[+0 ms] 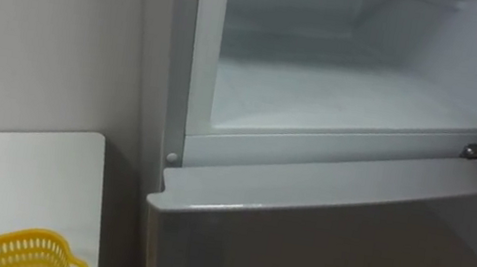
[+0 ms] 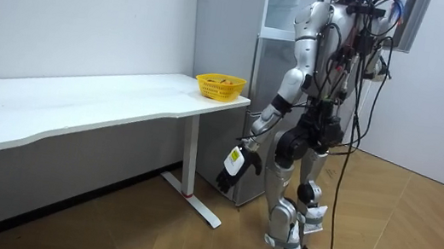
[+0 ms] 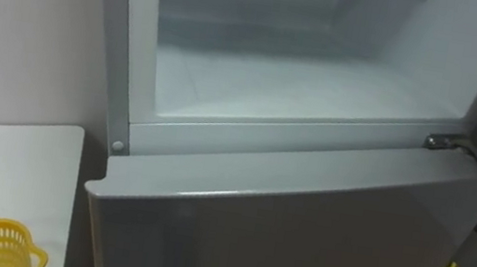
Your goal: Retrieve from the upper fridge
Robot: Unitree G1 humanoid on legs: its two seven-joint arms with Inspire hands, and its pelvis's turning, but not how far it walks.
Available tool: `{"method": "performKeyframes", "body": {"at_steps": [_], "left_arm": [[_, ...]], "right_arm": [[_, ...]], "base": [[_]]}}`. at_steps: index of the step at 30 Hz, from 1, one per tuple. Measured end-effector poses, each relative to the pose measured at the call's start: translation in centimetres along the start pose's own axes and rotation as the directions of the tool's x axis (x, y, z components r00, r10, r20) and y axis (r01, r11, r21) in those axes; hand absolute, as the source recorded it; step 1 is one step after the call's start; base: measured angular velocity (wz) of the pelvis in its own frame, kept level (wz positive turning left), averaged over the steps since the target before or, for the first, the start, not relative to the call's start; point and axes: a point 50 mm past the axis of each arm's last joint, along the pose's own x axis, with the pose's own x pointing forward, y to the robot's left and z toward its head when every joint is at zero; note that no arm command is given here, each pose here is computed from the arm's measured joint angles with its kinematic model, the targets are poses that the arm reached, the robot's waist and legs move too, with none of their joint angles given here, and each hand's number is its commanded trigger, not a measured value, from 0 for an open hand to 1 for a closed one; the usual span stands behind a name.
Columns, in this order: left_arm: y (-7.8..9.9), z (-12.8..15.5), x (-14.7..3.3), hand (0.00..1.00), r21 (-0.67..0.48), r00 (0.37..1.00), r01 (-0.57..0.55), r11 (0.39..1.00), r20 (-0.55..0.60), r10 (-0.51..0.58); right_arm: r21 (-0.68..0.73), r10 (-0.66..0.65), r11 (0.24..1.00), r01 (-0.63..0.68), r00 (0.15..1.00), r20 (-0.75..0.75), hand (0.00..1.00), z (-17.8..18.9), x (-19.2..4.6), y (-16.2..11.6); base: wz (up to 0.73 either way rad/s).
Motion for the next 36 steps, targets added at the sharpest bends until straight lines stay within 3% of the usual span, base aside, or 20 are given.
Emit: {"method": "performKeyframes", "body": {"at_steps": [4,11,16,20,25,36], "left_arm": [[-0.2,-0.2,0.0,0.0,0.007,1.0,0.011,1.0,-0.008,-0.011],[-0.6,-0.5,-0.1,0.0,0.012,0.998,0.064,0.998,-0.011,-0.064],[-1.0,-1.0,-0.1,0.0,0.033,0.994,0.108,0.994,-0.032,-0.107],[-0.7,-1.4,-0.2,0.0,0.056,0.994,0.106,0.993,-0.042,-0.104],[-0.1,-1.3,-0.1,0.0,0.066,0.995,0.092,0.994,-0.038,-0.09],[0.3,-1.2,-0.1,0.0,0.071,0.998,0.05,0.996,-0.031,-0.048]], "right_arm": [[-0.069,0.217,0.972,-0.224,0.972,-0.088,0.0,-1.6,-1.1,1.8],[-0.157,0.404,0.888,-0.432,0.897,-0.182,0.0,-2.5,-2.3,2.0],[-0.126,0.559,0.785,-0.606,0.782,-0.276,0.0,-4.2,-3.6,3.4],[-0.124,0.628,0.709,-0.694,0.701,-0.337,0.0,-5.3,-4.6,4.0],[-0.118,0.709,0.549,-0.828,0.536,-0.459,0.0,-7.2,-6.6,4.7],[-0.148,0.706,0.358,-0.922,0.371,-0.604,0.0,-8.2,-8.0,4.8]], "base": [[0.0],[-0.03],[-0.02],[0.0],[0.0],[0.0]]}}
